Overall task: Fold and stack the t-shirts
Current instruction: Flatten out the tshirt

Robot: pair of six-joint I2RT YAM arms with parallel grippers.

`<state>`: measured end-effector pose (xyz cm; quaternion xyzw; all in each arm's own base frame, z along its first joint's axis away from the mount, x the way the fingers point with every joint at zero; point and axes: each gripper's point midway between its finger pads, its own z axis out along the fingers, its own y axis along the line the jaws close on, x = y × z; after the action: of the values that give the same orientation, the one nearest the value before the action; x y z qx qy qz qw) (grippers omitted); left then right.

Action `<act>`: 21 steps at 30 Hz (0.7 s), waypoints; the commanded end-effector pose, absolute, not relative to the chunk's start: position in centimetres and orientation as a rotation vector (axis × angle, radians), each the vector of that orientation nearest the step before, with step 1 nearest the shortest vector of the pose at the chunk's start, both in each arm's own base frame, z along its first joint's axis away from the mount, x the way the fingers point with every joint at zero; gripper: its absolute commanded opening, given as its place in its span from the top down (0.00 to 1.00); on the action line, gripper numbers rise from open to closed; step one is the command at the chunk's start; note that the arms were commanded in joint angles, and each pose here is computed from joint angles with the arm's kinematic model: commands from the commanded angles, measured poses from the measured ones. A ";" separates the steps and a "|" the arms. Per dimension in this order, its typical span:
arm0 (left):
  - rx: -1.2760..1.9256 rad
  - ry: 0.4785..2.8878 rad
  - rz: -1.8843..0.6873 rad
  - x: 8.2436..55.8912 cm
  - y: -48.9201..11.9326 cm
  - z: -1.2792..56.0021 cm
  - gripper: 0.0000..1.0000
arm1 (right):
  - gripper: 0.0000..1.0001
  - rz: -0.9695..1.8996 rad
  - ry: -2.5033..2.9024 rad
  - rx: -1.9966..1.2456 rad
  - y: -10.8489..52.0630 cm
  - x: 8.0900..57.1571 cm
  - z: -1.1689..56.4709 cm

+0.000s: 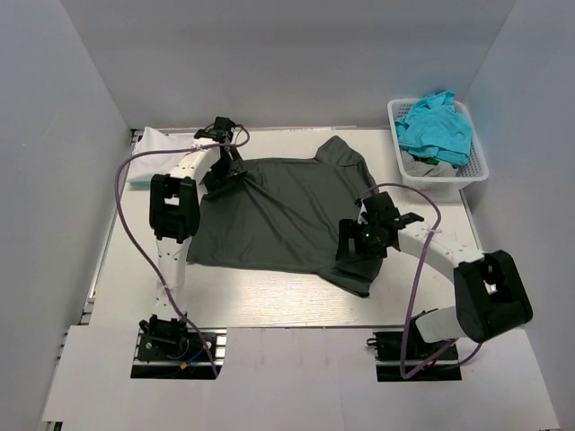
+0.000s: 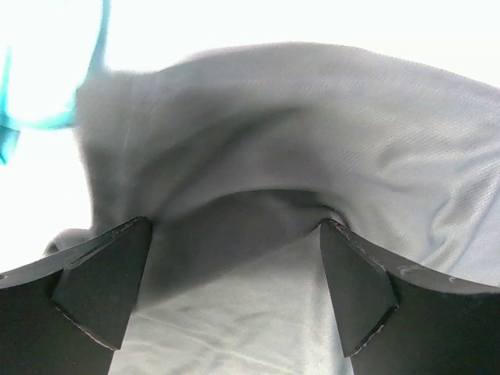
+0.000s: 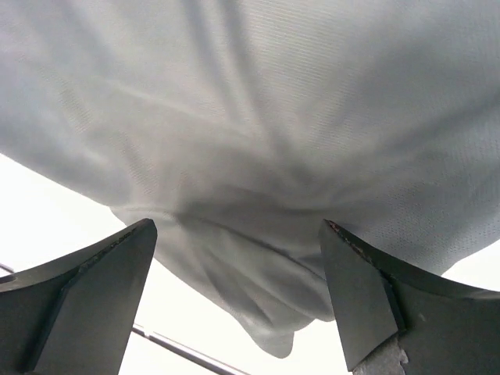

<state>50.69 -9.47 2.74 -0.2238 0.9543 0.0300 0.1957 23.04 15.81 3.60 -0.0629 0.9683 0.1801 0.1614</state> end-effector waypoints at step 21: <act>-0.562 2.693 -0.057 33.3 -8.1 10.1 0.00 | 0.21 0.377 2.923 -0.614 16.7 13.6 7.0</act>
<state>34.61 -8.21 10.04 -0.1899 0.9618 -0.0138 0.1969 15.97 18.50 8.27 -0.2266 0.9523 0.1716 0.1110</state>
